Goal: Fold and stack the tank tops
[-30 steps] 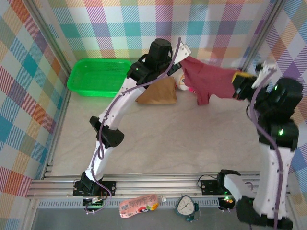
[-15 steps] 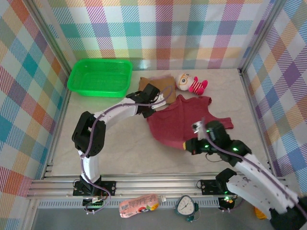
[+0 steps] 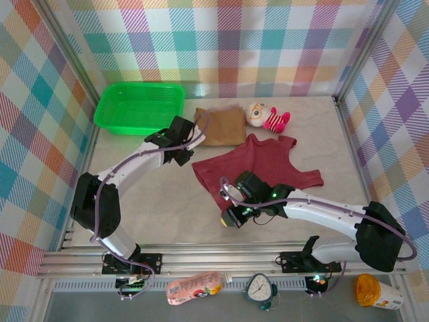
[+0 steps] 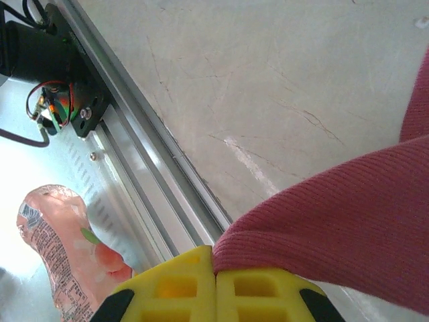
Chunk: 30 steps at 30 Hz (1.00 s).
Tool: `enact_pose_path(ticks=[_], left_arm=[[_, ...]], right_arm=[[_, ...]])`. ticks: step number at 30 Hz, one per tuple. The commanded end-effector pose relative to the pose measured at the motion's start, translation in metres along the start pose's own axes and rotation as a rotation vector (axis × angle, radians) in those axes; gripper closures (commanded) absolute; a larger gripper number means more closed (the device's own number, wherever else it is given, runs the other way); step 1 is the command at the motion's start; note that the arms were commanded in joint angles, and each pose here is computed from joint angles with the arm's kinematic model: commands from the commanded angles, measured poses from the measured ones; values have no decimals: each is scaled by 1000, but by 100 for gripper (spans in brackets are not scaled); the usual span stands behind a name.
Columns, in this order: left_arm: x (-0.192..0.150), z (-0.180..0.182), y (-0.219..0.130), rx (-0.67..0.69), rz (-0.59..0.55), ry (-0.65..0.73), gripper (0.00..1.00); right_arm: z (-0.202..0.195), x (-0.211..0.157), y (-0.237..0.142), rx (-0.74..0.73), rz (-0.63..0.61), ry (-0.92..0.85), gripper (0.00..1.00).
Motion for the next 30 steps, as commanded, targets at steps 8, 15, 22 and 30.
enact_pose_path(ticks=[8, 15, 22, 30], left_arm=[[12, -65, 49, -281, 102, -506, 76], [-14, -90, 97, -247, 271, -535, 78], [-68, -71, 119, -124, 472, -470, 81], [-90, -23, 108, 20, 565, -364, 83]], right_arm=[[12, -35, -5, 62, 158, -82, 75], [-4, 2, -52, -35, -120, -63, 47], [-100, 20, -64, -208, -269, 345, 39], [-180, -13, -55, -360, -151, 704, 43]])
Point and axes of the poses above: each hand's point on the last joint's axis, 136 mm out from that joint toward the fingers, its own y axis out along the fingers, its own z axis along the line the jaws close on, x = y × z, the point moved 5 cm from there along -y, back along the fingers, and after that the axes turned 6 degrees about -y, right-handed, at the moved point
